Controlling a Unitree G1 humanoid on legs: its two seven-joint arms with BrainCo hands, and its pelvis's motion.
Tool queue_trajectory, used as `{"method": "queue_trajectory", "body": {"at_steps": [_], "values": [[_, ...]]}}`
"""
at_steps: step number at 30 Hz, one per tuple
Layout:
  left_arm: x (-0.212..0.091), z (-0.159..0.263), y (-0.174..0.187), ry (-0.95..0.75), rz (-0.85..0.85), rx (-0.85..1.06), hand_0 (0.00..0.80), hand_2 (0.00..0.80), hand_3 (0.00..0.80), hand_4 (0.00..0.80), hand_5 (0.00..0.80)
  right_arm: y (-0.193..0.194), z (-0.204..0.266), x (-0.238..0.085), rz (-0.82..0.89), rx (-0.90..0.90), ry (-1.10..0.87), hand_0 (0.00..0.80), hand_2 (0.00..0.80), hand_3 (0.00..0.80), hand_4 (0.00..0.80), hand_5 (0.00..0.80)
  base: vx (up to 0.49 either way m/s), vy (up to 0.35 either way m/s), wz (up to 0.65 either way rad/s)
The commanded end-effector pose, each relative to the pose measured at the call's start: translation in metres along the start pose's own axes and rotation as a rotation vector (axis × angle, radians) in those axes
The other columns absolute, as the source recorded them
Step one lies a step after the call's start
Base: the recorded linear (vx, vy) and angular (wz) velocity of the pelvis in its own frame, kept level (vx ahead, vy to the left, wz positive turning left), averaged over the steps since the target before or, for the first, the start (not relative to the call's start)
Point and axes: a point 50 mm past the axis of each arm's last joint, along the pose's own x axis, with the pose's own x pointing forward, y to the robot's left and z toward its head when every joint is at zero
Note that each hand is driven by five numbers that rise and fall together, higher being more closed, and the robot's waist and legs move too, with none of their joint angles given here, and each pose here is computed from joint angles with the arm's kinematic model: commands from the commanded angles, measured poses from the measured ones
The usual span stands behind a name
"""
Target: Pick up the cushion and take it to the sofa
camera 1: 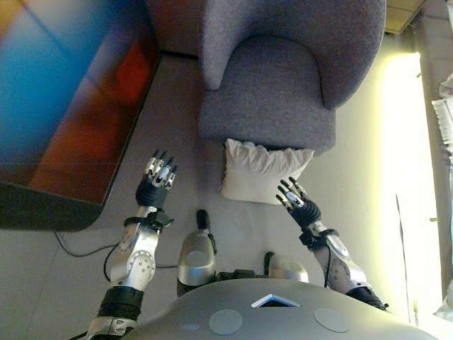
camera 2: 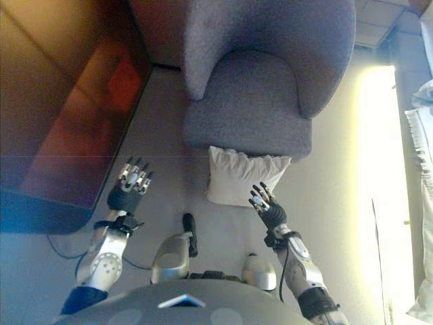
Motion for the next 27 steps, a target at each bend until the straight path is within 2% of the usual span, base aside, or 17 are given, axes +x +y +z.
{"method": "queue_trajectory", "body": {"at_steps": [1,9,18,27], "values": [[0.000,0.016,-0.016,-0.106,-0.091,-0.029,0.000,0.000,0.000,0.000,0.000,0.011,0.021,0.005,0.067,-0.013,-0.091,0.000,0.000,0.000,0.000,0.000,0.267,0.178,-0.06],[0.013,0.023,-0.025,-0.087,-0.196,0.081,0.000,0.000,0.000,0.000,0.000,0.034,0.019,0.025,0.115,-0.004,-0.094,0.000,0.000,0.000,0.000,0.000,0.254,0.204,0.05],[0.010,0.030,-0.017,-0.115,-0.213,0.086,0.000,0.000,0.000,0.000,0.000,0.036,0.033,0.028,0.135,-0.004,-0.131,0.000,0.000,0.000,0.000,0.000,0.205,-0.115,-0.11],[-0.006,0.020,-0.006,-0.075,-0.205,0.092,0.000,0.000,0.000,0.000,0.000,0.033,0.030,0.033,0.126,0.004,-0.096,0.000,0.000,0.000,0.000,0.000,0.281,-0.062,0.26]]}}
